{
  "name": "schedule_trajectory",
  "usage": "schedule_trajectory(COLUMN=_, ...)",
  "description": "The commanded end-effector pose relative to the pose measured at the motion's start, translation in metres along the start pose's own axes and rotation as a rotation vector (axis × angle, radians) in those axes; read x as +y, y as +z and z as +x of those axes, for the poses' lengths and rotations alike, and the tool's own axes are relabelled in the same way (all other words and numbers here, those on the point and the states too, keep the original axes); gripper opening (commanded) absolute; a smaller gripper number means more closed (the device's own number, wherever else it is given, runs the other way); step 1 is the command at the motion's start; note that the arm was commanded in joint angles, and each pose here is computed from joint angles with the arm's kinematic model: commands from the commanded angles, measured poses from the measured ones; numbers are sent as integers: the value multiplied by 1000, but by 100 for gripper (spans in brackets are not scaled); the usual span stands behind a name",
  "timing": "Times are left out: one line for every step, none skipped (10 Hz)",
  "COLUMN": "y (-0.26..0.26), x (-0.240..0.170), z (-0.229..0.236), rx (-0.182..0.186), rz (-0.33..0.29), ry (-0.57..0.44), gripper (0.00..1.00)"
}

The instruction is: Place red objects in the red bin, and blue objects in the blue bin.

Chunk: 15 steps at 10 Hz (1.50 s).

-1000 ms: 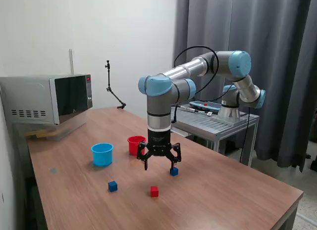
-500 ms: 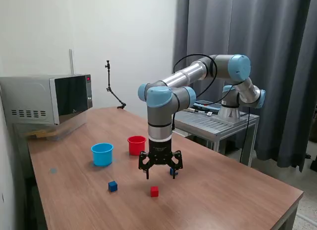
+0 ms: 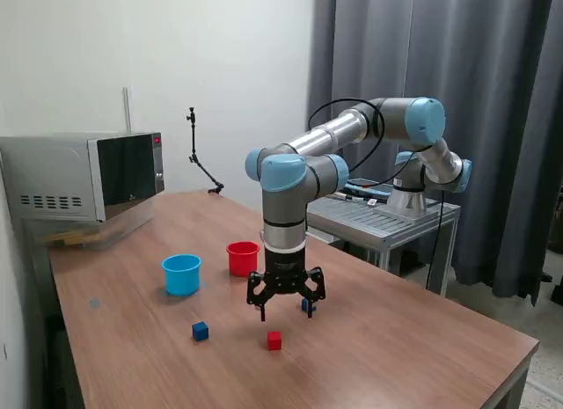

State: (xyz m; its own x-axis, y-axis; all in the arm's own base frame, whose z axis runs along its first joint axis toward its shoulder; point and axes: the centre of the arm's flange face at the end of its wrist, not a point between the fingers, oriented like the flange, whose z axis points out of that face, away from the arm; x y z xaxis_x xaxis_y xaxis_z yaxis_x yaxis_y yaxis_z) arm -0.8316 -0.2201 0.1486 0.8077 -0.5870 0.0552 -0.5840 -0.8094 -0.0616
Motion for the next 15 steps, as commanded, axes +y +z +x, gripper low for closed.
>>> schedule_trajectory(y=3, x=1, z=0, rx=2, rz=0, ry=-9, gripper=100)
schedule_trajectory(y=6, x=5, z=5, rx=4, rz=3, ry=-10, gripper=100)
schedule_trajectory(y=8, x=6, z=4, rx=2, rz=1, ry=-4, gripper=100)
schedule_trajectory(y=17, x=8, z=4, rx=7, rz=2, ry=-1, gripper=100)
schedule_trajectory(y=21, x=13, z=8, rx=33, rz=-24, ry=-6, gripper=100)
schedule_trajectory(y=22, x=17, z=8, rx=55, rz=-53, ry=-10, gripper=100)
schedule_trajectory(y=26, x=20, z=7, rx=58, rz=-58, ry=-9, gripper=100)
schedule_trajectory(y=28, x=20, z=4, rx=55, rz=-60, ry=-6, gripper=100)
schedule_trajectory(y=28, x=21, z=4, rx=50, rz=-65, ry=-6, gripper=100)
schedule_trajectory(y=28, x=20, z=3, rx=50, rz=-65, ry=-6, gripper=100)
schedule_trajectory(y=30, x=19, z=1, rx=51, rz=-62, ry=-4, gripper=100)
schedule_trajectory(y=31, x=17, z=-1, rx=52, rz=-62, ry=-3, gripper=100)
schedule_trajectory(y=30, x=13, z=-6, rx=49, rz=-63, ry=3, gripper=100)
schedule_trajectory(y=30, x=6, z=-14, rx=49, rz=-64, ry=15, gripper=100)
schedule_trajectory(y=29, x=3, z=-21, rx=41, rz=-73, ry=23, gripper=100)
